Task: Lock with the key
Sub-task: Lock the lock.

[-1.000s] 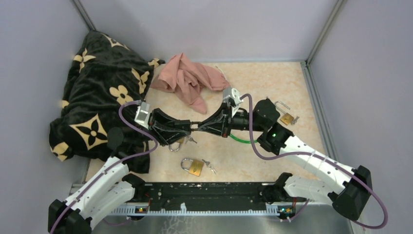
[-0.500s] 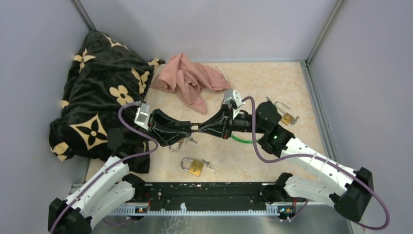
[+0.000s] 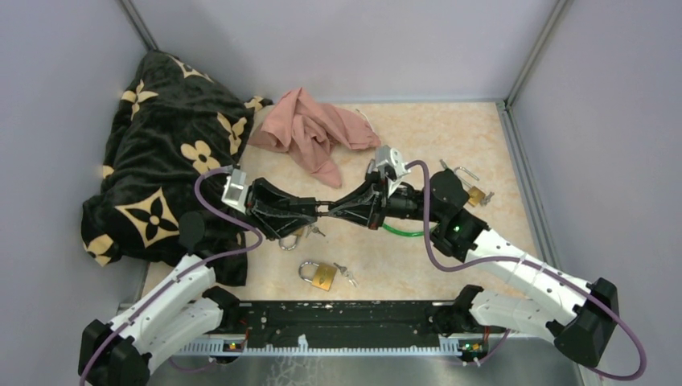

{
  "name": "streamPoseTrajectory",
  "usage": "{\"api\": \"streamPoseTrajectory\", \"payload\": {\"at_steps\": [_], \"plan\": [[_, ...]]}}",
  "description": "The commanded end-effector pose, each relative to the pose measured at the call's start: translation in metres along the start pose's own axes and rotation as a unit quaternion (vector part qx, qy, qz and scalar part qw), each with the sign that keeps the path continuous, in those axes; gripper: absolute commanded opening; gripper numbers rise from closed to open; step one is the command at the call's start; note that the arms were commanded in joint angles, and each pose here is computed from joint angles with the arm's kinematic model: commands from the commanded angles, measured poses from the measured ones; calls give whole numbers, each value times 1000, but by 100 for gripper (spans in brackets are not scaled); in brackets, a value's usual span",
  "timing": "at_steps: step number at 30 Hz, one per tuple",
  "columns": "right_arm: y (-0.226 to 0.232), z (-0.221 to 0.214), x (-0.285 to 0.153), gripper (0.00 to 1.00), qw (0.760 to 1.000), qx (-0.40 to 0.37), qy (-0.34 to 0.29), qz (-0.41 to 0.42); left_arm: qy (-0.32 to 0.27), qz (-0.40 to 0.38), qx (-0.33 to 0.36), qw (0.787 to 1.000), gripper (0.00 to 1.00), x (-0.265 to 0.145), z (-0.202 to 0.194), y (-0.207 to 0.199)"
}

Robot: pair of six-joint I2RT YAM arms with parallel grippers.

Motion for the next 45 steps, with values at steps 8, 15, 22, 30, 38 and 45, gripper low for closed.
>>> {"api": "streamPoseTrajectory", "payload": {"at_steps": [8, 15, 22, 30, 38, 45], "plan": [[16, -10, 18, 0, 999, 21, -20, 24, 18, -39, -27, 999, 0, 32, -12, -1], [9, -17, 14, 0, 1000, 26, -10, -1, 12, -54, -29, 998, 0, 42, -16, -7], [-15, -52, -19, 0, 995, 50, 20, -90, -33, -18, 42, 998, 0, 36, 53, 13], [-20, -63, -23, 0, 993, 60, 42, -93, -34, -2, 45, 998, 0, 24, 62, 15], [-1, -11, -8, 0, 998, 34, -33, -42, 21, 0, -70, 997, 0, 27, 8, 14], [6, 6, -3, 0, 996, 31, -80, -29, 48, 2, -136, 989, 0, 29, -26, 8]]}}
Point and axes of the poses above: each gripper's point midway between its finger pads, its own x axis out along the fingers, its own y axis along the line the jaws close on, z = x × y, the point moved 3 cm from there along -x, back along the fingers, and after that the axes turned 2 degrees about x, right-handed, at the moved point
